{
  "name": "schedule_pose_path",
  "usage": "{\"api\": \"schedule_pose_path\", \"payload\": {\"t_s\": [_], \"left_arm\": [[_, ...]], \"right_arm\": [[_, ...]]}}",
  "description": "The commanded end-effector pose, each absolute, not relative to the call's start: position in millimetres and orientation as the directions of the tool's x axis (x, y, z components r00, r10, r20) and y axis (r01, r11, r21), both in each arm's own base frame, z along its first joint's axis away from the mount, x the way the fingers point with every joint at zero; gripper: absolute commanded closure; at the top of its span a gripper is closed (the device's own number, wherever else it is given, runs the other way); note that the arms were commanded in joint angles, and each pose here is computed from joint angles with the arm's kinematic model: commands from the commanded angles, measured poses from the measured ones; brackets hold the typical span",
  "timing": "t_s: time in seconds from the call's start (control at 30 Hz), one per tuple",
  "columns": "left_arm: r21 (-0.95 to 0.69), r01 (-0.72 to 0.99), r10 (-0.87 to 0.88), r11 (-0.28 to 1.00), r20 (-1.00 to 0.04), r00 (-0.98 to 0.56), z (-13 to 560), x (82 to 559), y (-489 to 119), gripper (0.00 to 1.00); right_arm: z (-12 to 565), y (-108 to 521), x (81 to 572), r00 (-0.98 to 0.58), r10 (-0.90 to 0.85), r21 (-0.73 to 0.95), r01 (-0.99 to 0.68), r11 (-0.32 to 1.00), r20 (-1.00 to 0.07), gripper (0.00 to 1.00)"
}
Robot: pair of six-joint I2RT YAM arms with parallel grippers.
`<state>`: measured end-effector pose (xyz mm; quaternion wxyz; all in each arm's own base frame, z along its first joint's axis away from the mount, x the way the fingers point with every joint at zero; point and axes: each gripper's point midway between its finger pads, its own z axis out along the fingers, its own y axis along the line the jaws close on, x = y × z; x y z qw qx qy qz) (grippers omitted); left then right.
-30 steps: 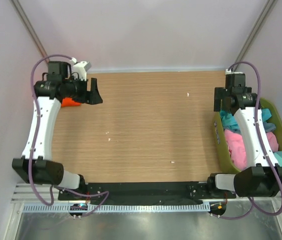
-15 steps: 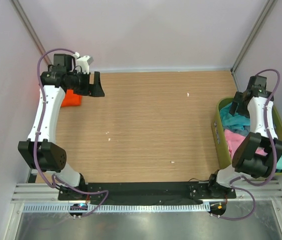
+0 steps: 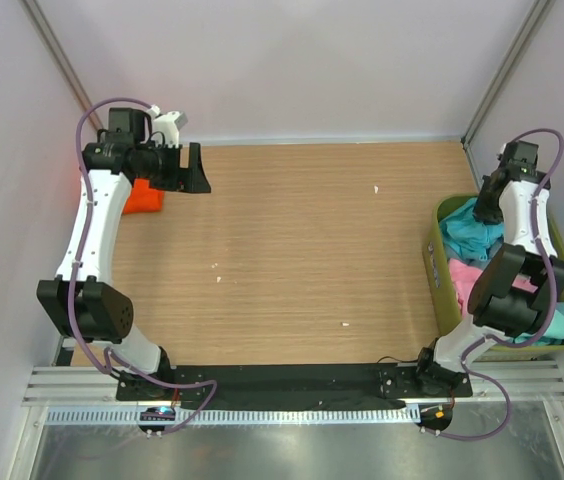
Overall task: Fold and stack the t-shirts
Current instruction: Grab the tshirt from the pile, then move the tshirt to the center of the board
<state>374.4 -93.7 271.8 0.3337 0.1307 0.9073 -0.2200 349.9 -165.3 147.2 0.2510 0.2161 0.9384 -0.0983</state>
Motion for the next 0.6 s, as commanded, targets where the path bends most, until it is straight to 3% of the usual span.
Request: {"api": "schedule_pose_path", "payload": {"t_s": [0.0,0.13,0.3,0.43,0.57], "left_arm": [[-0.313,0.405,0.079,0.859,-0.701,-0.709,282.0,378.4,-97.3,0.14],[-0.288,0.392,0.076,0.874,-0.714,-0.696,284.8,380.8,-92.7,0.15],[-0.220,0.353,0.071,0.909,-0.755,-0.652,292.5,386.8,-80.4,0.12],[-0.190,0.282,0.026,0.940,-0.786,-0.617,295.3,388.1,-69.0,0.07],[-0.194,0.227,-0.013,0.954,-0.786,-0.618,290.6,387.2,-63.7,0.04]], "right_arm": [[194.7,-171.6,366.8,-0.699,0.328,-0.051,0.462,0.886,-0.635,0.99],[279.5,-165.5,361.9,-0.599,0.212,-0.065,0.406,0.912,-0.772,0.99],[412.6,-105.3,354.8,-0.343,-0.100,-0.141,0.098,0.985,-0.934,0.99],[471.2,-47.6,346.4,-0.124,-0.276,-0.264,-0.109,0.958,-0.953,0.99],[483.4,13.9,350.3,-0.018,-0.373,-0.354,-0.274,0.894,-0.928,0.99]]}}
